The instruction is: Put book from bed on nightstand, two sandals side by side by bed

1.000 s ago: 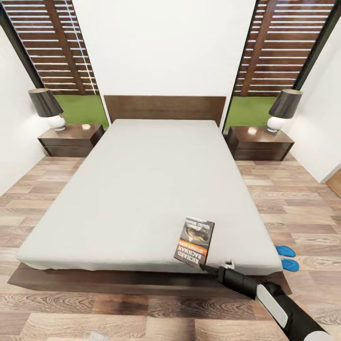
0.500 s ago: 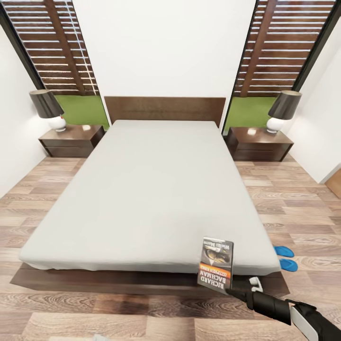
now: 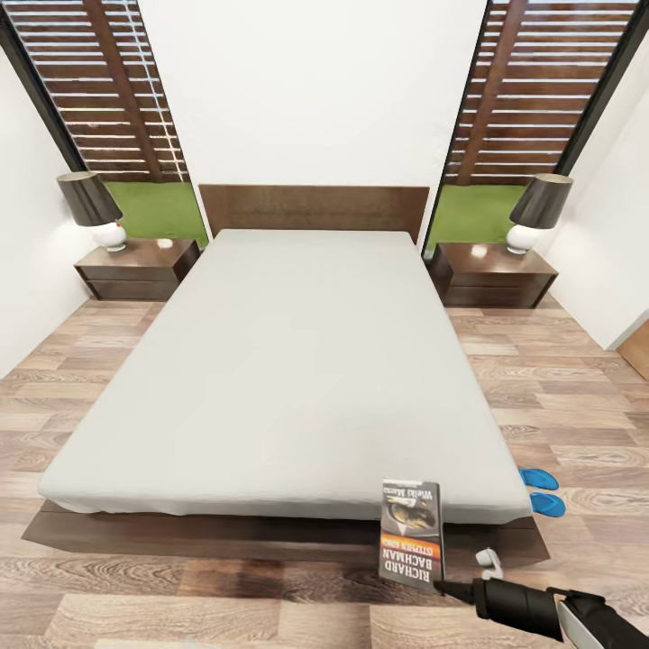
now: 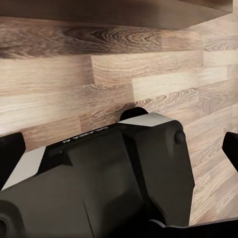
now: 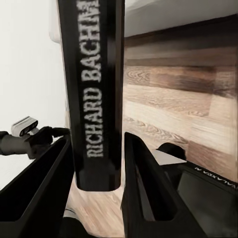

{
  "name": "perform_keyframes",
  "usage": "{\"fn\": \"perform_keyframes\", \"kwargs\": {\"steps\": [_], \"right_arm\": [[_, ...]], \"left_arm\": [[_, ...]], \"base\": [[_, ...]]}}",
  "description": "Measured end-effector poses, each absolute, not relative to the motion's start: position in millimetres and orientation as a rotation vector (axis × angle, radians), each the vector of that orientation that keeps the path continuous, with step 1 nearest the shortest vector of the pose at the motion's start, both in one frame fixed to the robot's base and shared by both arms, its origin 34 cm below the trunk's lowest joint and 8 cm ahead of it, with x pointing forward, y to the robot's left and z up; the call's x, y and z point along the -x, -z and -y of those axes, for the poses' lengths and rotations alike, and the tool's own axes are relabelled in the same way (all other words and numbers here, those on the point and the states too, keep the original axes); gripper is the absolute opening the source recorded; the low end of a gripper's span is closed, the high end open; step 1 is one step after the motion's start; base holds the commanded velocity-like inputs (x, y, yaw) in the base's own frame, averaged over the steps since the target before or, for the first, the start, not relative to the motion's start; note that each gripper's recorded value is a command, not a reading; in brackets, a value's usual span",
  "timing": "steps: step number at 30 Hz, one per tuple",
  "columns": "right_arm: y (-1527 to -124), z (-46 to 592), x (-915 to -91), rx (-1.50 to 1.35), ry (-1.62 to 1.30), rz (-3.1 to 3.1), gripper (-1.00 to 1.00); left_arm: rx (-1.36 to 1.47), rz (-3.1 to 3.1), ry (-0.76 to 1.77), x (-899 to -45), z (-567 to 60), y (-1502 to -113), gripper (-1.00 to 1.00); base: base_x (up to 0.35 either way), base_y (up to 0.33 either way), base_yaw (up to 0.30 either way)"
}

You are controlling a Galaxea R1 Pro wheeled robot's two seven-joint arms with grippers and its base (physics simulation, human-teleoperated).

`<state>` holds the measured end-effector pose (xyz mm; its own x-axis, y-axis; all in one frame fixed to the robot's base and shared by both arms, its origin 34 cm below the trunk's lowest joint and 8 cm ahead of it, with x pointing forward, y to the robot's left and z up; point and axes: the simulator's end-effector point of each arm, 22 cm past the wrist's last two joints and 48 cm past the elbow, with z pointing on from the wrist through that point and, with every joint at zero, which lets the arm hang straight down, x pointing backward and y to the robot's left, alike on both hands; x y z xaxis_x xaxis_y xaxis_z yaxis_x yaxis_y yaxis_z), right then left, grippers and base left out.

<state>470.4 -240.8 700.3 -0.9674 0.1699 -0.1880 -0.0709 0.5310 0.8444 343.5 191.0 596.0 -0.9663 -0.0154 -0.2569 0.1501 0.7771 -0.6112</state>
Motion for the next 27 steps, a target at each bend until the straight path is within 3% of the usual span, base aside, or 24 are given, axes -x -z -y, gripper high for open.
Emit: {"fn": "perform_keyframes", "kwargs": {"steps": [9, 27], "right_arm": [[-696.8, 241.3, -464.1, -0.054, -1.402, -2.551, -1.0], [-697.4, 241.5, -466.5, -0.02, -1.386, -2.531, -1.0]], "left_arm": [[-0.105, -2.722, 0.969, -343.6, -189.9, -596.2, 1.0], [-0.105, -2.72, 0.974, -343.5, -187.0, -596.4, 1.0]], "base": [[0.0, 0.0, 0.017], [0.0, 0.0, 0.211]]}}
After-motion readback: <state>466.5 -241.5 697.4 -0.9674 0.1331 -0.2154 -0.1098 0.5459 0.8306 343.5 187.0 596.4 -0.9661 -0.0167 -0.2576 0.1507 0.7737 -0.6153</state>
